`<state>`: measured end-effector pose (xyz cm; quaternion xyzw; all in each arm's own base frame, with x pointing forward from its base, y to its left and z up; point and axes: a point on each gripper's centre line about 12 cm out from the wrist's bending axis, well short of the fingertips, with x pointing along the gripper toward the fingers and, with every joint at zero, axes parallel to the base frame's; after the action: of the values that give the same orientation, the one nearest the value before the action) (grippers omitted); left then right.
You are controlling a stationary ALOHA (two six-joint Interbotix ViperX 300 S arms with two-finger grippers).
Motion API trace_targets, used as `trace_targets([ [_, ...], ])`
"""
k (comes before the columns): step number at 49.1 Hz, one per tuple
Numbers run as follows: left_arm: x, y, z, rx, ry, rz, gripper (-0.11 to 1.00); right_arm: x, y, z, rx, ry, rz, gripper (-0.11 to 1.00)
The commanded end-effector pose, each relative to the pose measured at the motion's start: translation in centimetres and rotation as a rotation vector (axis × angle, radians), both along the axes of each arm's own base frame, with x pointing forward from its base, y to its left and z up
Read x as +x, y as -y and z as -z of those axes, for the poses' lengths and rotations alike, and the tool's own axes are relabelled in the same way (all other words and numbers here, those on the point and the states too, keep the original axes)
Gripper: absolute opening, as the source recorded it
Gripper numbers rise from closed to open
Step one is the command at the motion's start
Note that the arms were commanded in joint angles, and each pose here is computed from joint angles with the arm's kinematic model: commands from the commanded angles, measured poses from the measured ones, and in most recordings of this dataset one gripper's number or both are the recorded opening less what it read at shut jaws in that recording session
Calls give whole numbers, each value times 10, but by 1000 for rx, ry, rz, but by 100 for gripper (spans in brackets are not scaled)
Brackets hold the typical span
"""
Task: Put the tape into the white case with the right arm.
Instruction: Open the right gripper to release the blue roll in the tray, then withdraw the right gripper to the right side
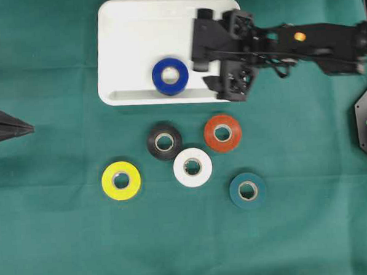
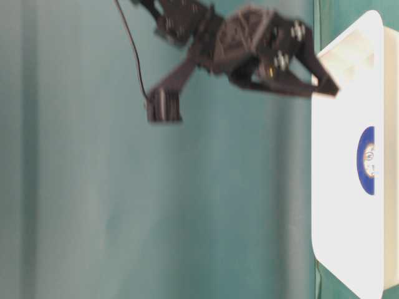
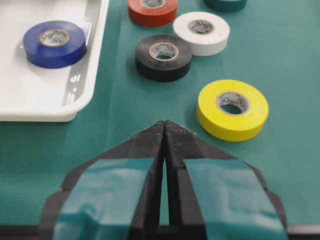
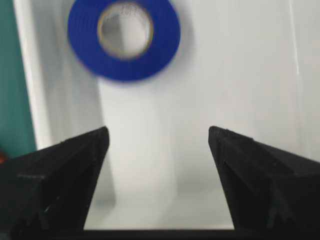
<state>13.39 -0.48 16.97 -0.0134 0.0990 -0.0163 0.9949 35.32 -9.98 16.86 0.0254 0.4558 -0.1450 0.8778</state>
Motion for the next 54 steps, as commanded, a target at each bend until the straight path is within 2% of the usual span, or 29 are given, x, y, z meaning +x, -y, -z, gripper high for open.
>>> trace_targets([
  [1,1,0,-3,-2,8,3,0,-12,-4,-16,-11,61,-5,44],
  [21,1,0,-4,-2,9,3,0,-83,-28,-11,-8,210,-35,44],
  [35,1,0,-4,0,9,1,0,-132,-42,-1,48,284,22,44],
  [42,1,0,-3,0,8,0,0,-144,-45,0,62,329,36,44],
  [54,1,0,-3,0,8,0,0,-148,-54,0,60,399,-14,44],
])
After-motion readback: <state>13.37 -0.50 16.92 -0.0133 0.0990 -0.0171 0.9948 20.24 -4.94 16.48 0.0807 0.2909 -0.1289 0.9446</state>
